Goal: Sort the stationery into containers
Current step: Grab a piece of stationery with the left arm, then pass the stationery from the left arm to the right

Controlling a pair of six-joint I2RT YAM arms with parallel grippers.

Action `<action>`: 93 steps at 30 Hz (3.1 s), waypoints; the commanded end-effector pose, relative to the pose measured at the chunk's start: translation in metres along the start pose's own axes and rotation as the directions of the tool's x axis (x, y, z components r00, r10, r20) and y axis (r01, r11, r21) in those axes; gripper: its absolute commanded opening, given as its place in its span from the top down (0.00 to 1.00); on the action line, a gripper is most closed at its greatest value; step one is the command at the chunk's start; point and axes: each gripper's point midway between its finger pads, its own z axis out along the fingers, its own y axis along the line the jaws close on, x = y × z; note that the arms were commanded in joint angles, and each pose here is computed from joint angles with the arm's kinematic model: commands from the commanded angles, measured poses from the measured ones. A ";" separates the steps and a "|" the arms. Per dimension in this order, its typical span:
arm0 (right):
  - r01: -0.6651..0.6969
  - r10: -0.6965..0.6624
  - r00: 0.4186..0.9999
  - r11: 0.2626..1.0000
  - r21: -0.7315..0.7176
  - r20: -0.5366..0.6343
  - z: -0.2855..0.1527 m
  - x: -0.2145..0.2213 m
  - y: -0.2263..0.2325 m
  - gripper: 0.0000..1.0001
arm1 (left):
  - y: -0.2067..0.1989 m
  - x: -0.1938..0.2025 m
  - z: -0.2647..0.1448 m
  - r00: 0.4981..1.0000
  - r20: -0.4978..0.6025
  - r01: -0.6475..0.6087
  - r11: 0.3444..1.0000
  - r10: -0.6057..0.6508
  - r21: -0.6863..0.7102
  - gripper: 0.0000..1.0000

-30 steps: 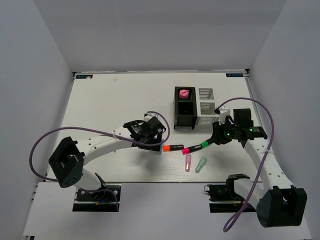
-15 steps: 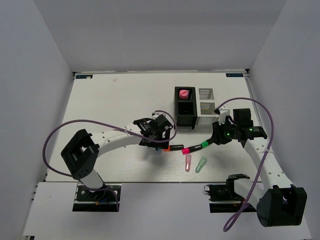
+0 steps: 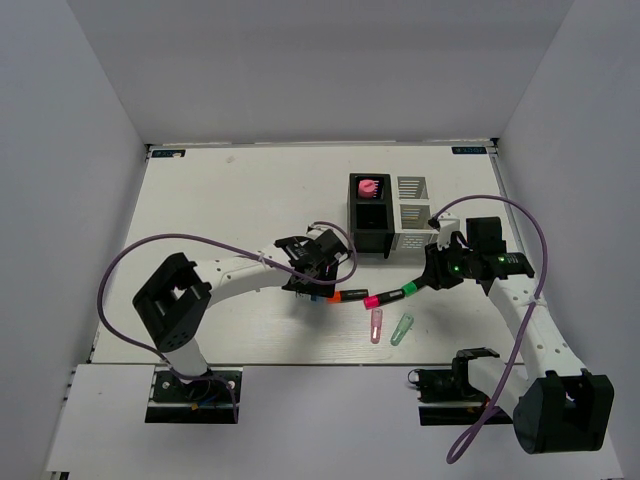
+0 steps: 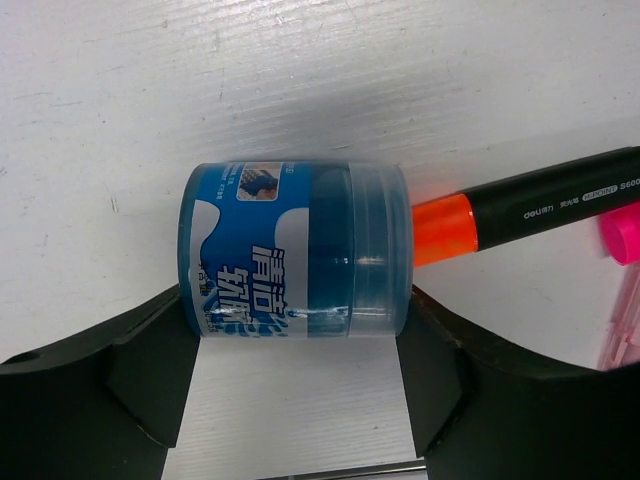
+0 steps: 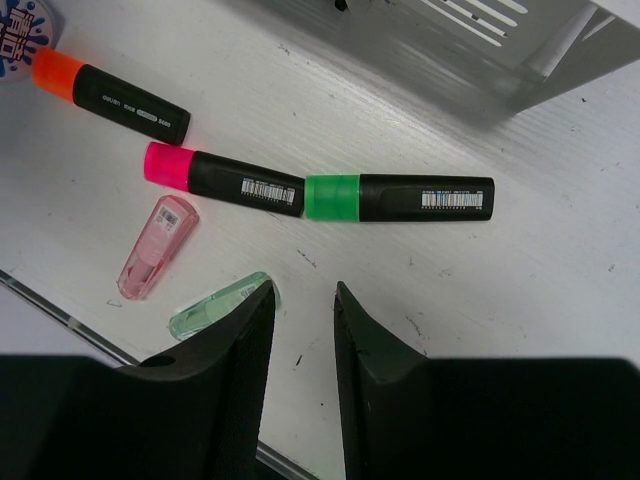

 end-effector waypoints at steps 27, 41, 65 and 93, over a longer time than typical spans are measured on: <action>0.659 -0.244 0.694 0.595 -0.461 0.677 -0.063 -0.106 0.131 0.11 | -0.112 -0.143 -0.177 0.880 -0.065 0.367 0.585 -0.471 0.724 1.00; 0.452 -0.187 0.797 0.815 -0.363 0.574 -0.026 -0.143 0.093 0.11 | -0.136 -0.153 -0.177 0.856 -0.140 0.422 0.517 -0.498 0.745 1.00; 0.359 -0.043 0.854 0.770 -0.527 0.519 -0.023 -0.147 0.111 1.00 | -0.143 -0.140 -0.182 0.868 -0.166 0.417 0.506 -0.469 0.755 1.00; 0.296 -0.110 0.874 0.893 -0.340 0.474 -0.010 -0.192 0.071 1.00 | -0.023 -0.162 -0.173 0.836 0.121 0.413 0.758 -0.536 0.504 0.00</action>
